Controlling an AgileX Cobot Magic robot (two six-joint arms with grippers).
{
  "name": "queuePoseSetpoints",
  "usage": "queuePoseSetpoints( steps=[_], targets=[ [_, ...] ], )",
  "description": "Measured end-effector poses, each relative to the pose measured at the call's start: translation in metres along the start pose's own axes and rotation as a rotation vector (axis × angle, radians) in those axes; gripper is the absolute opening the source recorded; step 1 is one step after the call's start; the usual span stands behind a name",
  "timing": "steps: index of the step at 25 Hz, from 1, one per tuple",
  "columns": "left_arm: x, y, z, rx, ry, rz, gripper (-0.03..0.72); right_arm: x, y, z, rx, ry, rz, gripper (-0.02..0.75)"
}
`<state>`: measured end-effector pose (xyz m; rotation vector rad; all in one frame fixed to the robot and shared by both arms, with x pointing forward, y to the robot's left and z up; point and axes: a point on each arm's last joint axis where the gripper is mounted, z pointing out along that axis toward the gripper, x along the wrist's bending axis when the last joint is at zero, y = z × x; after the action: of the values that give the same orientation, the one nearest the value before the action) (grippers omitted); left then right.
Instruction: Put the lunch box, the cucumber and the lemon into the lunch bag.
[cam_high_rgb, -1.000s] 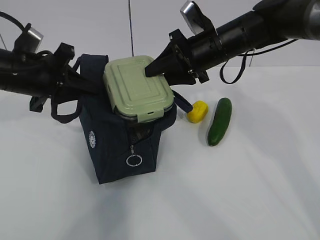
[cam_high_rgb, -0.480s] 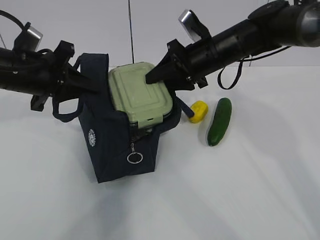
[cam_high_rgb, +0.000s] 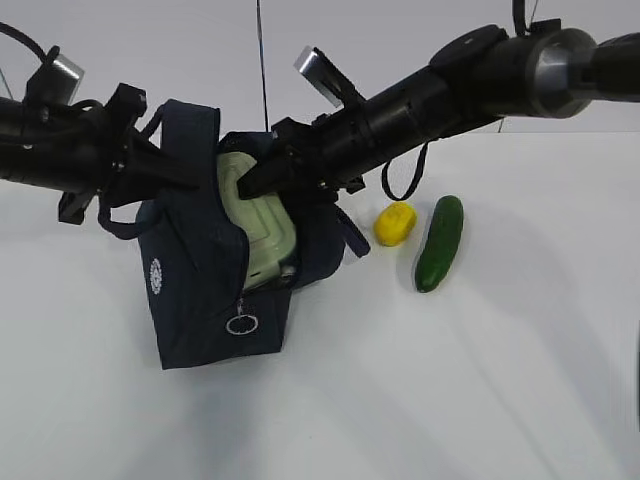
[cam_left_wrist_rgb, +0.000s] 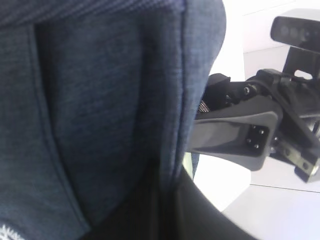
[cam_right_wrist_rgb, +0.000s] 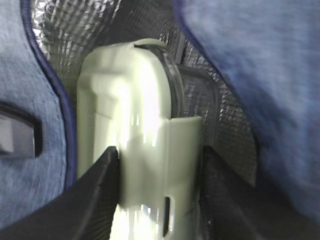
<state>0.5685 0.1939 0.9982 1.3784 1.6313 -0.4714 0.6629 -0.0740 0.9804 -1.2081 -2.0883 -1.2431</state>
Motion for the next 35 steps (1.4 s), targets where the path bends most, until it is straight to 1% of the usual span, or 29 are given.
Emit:
queuePoseSetpoints(
  steps=[3, 8, 12, 15, 20, 25, 29, 35],
  targets=[
    [0.0, 0.0, 0.0, 0.002, -0.002, -0.001, -0.009, 0.005, 0.0, 0.007, -0.007, -0.01, -0.034, 0.351],
    [-0.001, -0.001, 0.0, 0.018, -0.015, -0.001, -0.009, 0.018, -0.004, 0.025, 0.002, -0.012, -0.169, 0.351],
    [-0.004, -0.004, -0.001, 0.05, -0.043, -0.002, -0.009, 0.019, -0.004, 0.034, -0.012, -0.035, -0.236, 0.351],
    [-0.005, -0.006, -0.001, 0.064, -0.056, -0.003, -0.009, 0.018, -0.003, 0.034, -0.023, -0.047, -0.242, 0.351],
    [-0.007, -0.008, -0.001, 0.09, -0.077, -0.003, -0.009, 0.021, -0.006, 0.033, 0.012, -0.009, -0.277, 0.349],
    [-0.008, -0.009, -0.001, 0.104, -0.092, -0.003, -0.009, 0.021, -0.007, 0.033, 0.014, -0.009, -0.317, 0.349],
    [-0.008, -0.009, -0.001, 0.104, -0.093, 0.014, -0.009, 0.022, -0.007, 0.033, 0.02, -0.002, -0.324, 0.351],
    [-0.008, -0.009, -0.001, 0.1, -0.091, 0.022, -0.009, 0.022, -0.008, 0.033, 0.022, 0.006, -0.324, 0.403]
  ],
)
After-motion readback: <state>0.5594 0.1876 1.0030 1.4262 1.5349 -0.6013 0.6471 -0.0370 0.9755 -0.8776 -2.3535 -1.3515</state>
